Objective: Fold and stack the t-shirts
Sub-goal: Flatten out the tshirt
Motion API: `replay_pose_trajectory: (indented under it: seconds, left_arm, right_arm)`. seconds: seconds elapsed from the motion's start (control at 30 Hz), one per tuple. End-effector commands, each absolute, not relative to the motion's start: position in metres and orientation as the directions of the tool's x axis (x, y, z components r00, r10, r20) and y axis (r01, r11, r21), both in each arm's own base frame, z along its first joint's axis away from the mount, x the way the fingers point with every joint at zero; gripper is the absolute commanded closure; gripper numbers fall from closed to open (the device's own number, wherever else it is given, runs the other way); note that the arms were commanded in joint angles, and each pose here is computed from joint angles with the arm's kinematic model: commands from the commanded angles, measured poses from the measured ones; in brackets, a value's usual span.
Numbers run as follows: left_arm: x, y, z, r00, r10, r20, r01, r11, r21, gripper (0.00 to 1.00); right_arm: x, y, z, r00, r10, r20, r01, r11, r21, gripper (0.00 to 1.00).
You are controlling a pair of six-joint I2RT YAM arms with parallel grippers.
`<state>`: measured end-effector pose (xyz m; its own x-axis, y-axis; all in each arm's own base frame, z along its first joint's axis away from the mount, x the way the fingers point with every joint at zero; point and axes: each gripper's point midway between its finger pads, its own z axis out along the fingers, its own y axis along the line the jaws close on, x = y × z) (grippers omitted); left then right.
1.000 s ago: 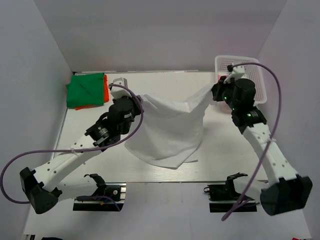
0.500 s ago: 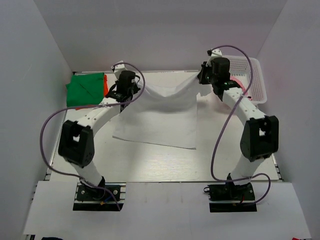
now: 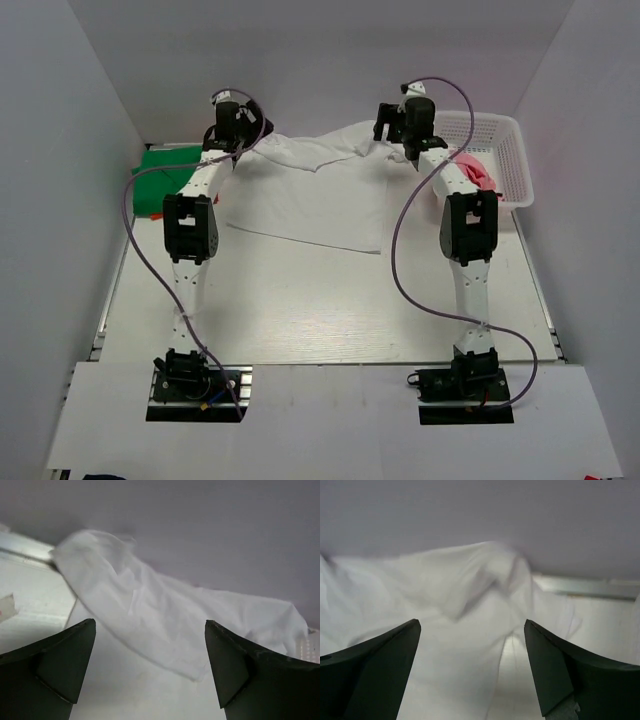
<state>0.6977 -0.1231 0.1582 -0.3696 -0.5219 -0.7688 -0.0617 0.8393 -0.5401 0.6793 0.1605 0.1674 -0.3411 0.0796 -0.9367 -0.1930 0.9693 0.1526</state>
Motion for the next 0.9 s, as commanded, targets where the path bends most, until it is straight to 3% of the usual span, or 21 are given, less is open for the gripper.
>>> replay_pose_trajectory:
  seconds: [0.0,0.07,0.1,0.23,0.27,0.57,0.87]
  left_arm:
    - [0.664,-0.145,0.234,-0.374,-0.53,-0.761,0.105,0.791,-0.603,0.0]
    - [0.642,-0.148,0.217,-0.407,-0.514,-0.755,0.085,0.802,-0.591,0.0]
    - [0.636,-0.144,0.221,-0.399,-0.509,-0.763,0.073,0.811,-0.58,0.0]
    - [0.59,-0.156,0.202,-0.489,-0.481,-0.728,0.074,0.808,-0.584,0.0]
    - [0.581,-0.162,0.207,-0.494,-0.475,-0.728,0.085,0.807,-0.585,0.0]
    - [0.509,-0.189,0.133,-0.652,-0.44,-0.617,-0.006,0.817,-0.576,0.0]
    - [0.487,-0.192,0.08,-0.724,-0.434,-0.536,-0.115,0.842,-0.527,0.0]
  right_arm:
    - [0.646,0.178,0.241,-0.229,0.092,-0.969,-0.321,0.933,0.164,0.1]
    - [0.62,0.183,0.278,-0.194,0.092,-0.977,-0.364,0.918,0.159,0.1]
    - [0.605,0.187,0.242,-0.279,0.069,-0.958,-0.366,0.914,0.173,0.1]
    - [0.556,0.196,0.228,-0.343,0.042,-0.938,-0.404,0.895,0.188,0.1]
    - [0.538,0.201,0.199,-0.407,0.025,-0.913,-0.409,0.889,0.207,0.1]
    - [0.5,0.219,0.116,-0.611,0.012,-0.791,-0.37,0.88,0.299,0.1]
    - [0.46,0.236,0.048,-0.744,-0.017,-0.668,-0.33,0.879,0.345,0.1]
